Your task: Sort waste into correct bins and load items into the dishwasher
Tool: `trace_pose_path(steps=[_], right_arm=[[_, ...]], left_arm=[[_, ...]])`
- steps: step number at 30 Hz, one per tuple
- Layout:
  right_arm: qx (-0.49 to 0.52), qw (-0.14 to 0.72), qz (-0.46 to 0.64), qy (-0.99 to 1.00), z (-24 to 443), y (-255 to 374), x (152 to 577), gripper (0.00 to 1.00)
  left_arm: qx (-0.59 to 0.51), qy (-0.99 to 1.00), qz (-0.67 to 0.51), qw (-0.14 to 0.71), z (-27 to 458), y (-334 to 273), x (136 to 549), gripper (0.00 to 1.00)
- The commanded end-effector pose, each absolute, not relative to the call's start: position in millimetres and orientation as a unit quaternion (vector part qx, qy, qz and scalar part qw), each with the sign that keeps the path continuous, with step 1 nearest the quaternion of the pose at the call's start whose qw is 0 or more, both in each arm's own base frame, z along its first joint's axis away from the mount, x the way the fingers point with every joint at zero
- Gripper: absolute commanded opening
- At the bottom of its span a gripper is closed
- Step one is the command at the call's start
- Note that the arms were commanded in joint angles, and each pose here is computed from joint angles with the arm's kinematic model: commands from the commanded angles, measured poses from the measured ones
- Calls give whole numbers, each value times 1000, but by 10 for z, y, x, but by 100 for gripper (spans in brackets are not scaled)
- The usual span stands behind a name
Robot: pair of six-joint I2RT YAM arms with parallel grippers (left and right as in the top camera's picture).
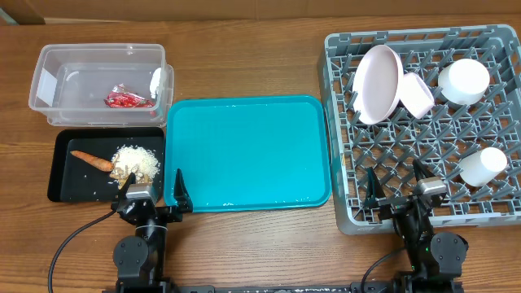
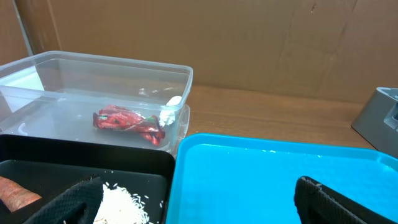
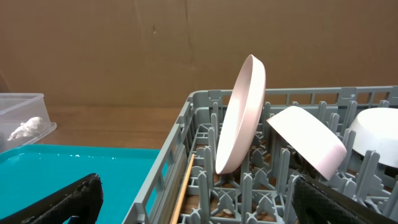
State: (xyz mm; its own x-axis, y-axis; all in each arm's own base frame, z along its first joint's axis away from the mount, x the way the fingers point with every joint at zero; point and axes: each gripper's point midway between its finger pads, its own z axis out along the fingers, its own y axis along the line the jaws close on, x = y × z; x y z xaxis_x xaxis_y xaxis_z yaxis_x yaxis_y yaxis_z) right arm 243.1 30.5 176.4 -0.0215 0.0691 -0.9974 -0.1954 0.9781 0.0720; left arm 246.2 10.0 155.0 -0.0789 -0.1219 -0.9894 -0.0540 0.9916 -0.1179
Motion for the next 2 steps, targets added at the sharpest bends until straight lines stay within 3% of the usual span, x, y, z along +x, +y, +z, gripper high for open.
trace_pose_path(steps=[1, 2], right_arm=[[-45, 699, 99, 706, 1751, 320, 2429, 100], [-45, 699, 99, 706, 1751, 320, 2429, 100]], left_arm=[[-48, 732, -23, 679, 1558, 72, 2461, 100], [-48, 732, -23, 679, 1559, 71, 2461, 100]])
